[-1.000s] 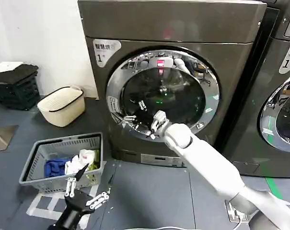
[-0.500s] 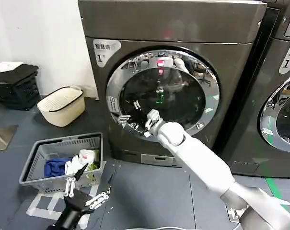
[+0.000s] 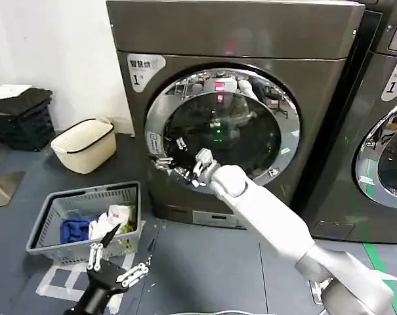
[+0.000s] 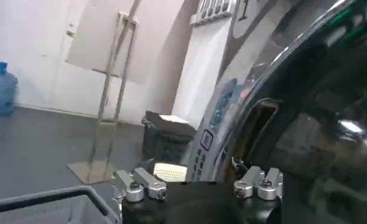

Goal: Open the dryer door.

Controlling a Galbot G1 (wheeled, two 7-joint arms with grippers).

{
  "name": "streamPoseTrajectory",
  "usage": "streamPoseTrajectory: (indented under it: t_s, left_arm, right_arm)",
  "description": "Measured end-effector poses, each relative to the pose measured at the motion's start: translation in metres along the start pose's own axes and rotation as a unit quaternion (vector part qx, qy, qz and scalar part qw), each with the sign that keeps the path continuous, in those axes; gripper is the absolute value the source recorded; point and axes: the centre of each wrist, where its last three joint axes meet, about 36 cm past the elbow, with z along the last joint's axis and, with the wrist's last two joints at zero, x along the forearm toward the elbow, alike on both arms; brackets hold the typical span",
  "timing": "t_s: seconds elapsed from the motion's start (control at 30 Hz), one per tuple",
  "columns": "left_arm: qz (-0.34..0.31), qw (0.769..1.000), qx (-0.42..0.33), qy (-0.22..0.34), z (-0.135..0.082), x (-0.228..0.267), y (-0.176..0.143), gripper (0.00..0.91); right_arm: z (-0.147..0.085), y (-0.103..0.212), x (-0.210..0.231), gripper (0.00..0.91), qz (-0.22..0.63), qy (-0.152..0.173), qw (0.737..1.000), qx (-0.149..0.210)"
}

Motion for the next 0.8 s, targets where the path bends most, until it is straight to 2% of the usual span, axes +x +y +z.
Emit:
streamPoseTrajectory:
  t_s: [0.37,0.6,0.8]
  left_arm:
    - [0.0,1.0,0.0,0.0,0.001,0.0,0.0,0.907]
    - [0.0,1.0,0.0,0.0,0.001,-0.001,0.0,0.907]
    - [-0.003,1.0,-0.003,0.002,0.004,-0.001,0.002,0.907]
  right_arm:
    - [0.003,-0.006,-0.004,0.907,-0.034,-0.003,0.999,0.001]
    - [0.003,-0.008,0.002,0.907,-0.072,-0.012,0.997,-0.013]
    - [0.0,-0.009,0.01,0.907,-0.112,-0.032,0.993,-0.024]
